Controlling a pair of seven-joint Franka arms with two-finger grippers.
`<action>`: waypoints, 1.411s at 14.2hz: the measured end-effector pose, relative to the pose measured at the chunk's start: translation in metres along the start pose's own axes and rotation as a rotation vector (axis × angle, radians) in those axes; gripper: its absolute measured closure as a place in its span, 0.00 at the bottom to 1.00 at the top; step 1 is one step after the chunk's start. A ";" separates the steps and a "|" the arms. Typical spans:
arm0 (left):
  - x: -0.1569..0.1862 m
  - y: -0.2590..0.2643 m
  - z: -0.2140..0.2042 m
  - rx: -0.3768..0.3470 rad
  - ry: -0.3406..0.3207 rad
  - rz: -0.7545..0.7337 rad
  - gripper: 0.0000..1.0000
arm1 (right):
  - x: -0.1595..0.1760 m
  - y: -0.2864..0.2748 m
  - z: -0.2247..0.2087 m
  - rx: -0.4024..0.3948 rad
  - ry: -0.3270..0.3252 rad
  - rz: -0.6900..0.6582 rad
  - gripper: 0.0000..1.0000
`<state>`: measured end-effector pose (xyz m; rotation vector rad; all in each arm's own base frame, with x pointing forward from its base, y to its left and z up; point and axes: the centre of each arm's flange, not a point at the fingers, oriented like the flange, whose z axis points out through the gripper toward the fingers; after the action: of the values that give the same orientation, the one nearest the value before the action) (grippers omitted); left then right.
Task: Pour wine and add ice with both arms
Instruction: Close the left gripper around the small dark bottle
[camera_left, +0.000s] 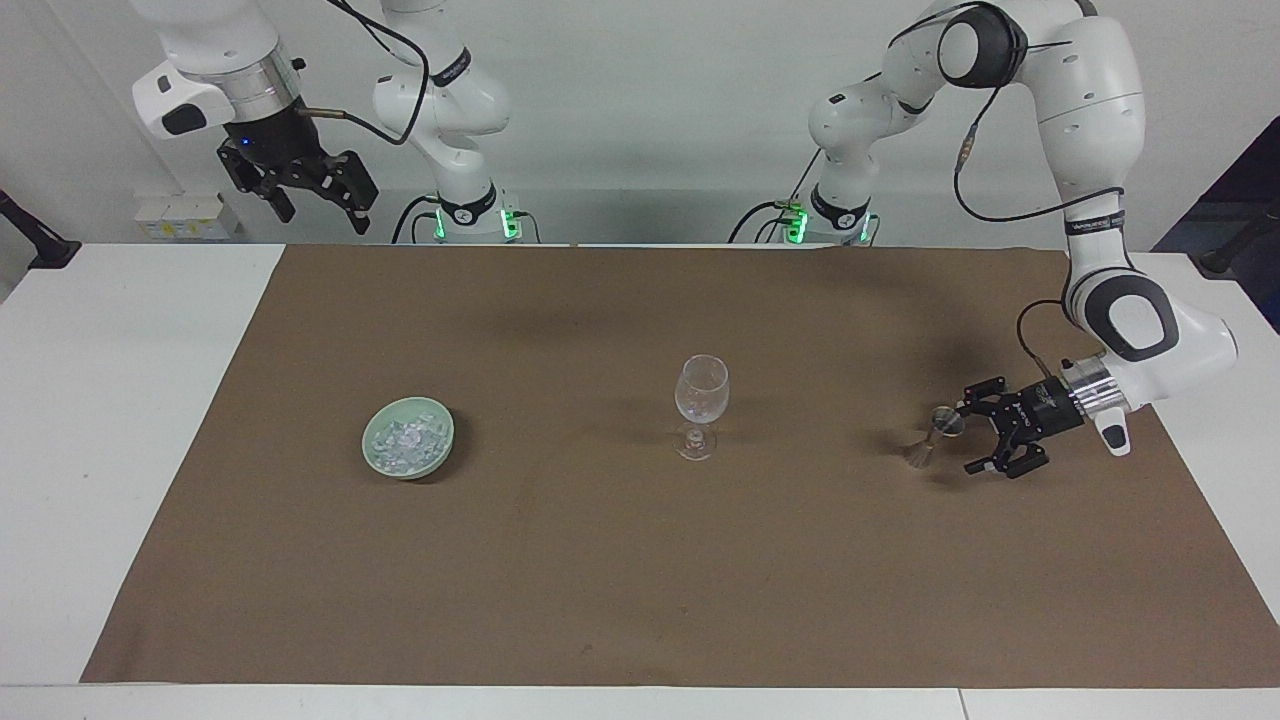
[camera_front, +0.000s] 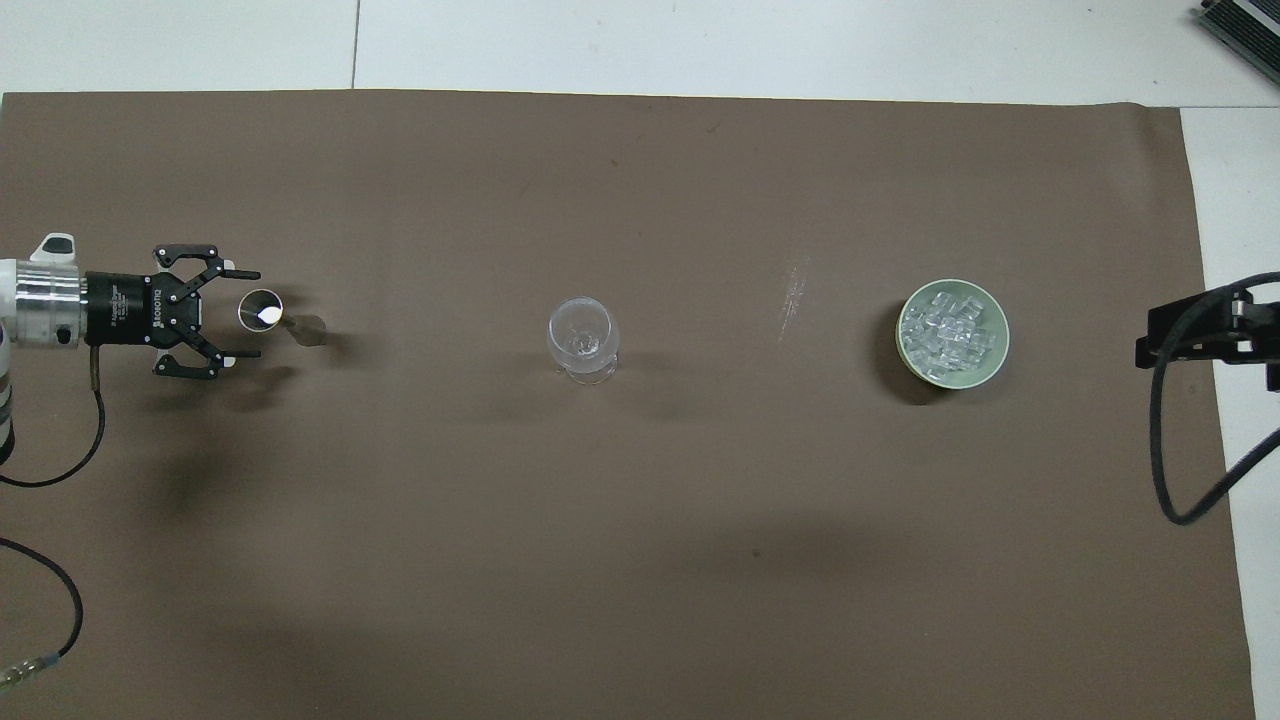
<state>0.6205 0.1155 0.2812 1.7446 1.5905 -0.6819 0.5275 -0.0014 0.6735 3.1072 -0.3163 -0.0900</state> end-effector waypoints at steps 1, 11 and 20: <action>0.004 -0.001 0.001 -0.007 -0.012 -0.012 0.00 | 0.000 0.000 0.000 0.000 0.000 0.000 0.00; 0.001 0.004 0.007 -0.064 -0.096 -0.158 0.00 | 0.000 0.000 0.000 0.000 0.000 0.001 0.00; -0.005 0.000 0.016 -0.028 -0.133 -0.158 0.00 | 0.000 0.000 0.000 0.000 0.000 0.001 0.00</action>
<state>0.6213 0.1000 0.2745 1.5323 1.6489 -0.8299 0.5275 -0.0018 0.6735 3.1071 -0.3175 -0.0899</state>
